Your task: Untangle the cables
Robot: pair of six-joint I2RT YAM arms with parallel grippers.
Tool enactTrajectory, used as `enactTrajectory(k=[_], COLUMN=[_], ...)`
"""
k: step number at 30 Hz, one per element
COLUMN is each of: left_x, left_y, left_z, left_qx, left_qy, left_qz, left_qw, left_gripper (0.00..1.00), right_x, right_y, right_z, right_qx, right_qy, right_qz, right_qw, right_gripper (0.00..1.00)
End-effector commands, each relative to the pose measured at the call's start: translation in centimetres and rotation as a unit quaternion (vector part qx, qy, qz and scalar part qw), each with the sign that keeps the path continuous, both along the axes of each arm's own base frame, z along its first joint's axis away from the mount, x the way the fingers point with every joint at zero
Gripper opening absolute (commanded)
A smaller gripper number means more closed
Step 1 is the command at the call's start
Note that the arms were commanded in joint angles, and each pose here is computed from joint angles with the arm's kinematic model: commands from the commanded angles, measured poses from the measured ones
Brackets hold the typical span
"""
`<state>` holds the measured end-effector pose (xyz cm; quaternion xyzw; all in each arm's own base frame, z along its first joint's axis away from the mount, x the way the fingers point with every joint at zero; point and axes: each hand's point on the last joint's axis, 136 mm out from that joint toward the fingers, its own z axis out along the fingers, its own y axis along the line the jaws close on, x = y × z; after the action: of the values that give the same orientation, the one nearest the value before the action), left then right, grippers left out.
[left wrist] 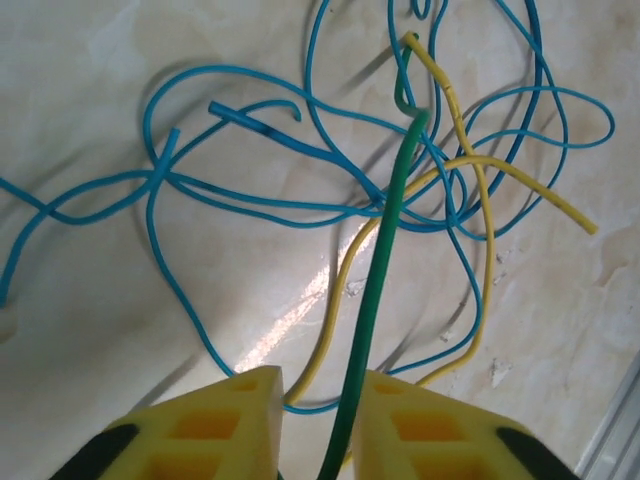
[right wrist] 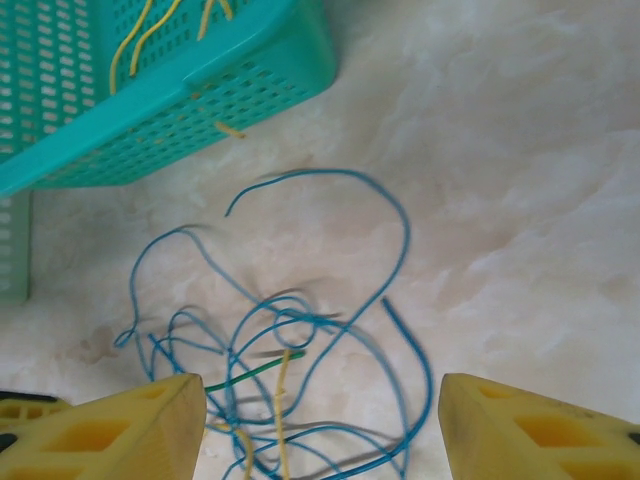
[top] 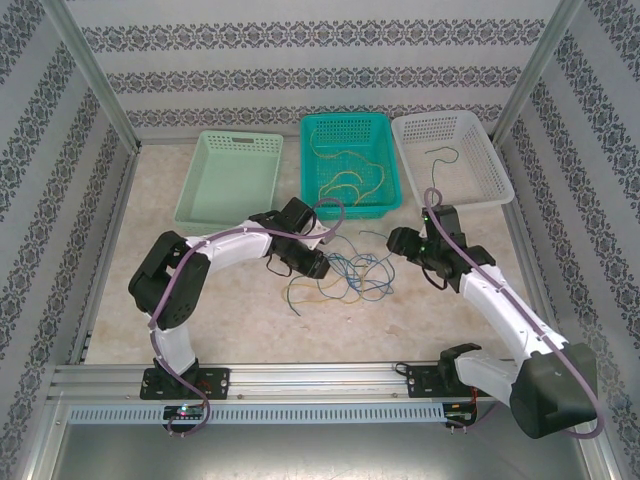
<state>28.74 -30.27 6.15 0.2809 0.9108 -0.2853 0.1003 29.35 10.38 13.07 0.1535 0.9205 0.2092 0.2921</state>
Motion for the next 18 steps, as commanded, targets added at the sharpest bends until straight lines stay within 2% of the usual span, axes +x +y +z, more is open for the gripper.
enactTrajectory(k=[1, 8, 15, 18], left_x=[1.4, 2.3, 2.9, 3.2], left_y=[-0.4, -0.6, -0.5, -0.2], left_z=[2.4, 4.7, 6.4, 7.3], left_qx=[-0.003, -0.011, -0.01, -0.012], left_qy=[-0.044, -0.074, -0.094, -0.106], left_qz=[0.006, 0.009, 0.011, 0.022], left_qw=[0.999, 0.997, 0.996, 0.994], left_gripper=[0.13, 0.08, 0.08, 0.08], right_x=[-0.9, -2.9, -3.6, -3.8], right_y=[3.4, 9.2, 12.0, 11.2], right_z=[-0.4, -3.3, -6.0, -8.3], right_qx=[0.04, 0.062, 0.047, 0.015], right_qy=[-0.005, 0.03, 0.063, 0.096], right_qz=[0.03, 0.075, 0.113, 0.099], right_qw=[0.999, 0.995, 0.991, 0.99], right_gripper=[0.62, 0.56, 0.53, 0.45])
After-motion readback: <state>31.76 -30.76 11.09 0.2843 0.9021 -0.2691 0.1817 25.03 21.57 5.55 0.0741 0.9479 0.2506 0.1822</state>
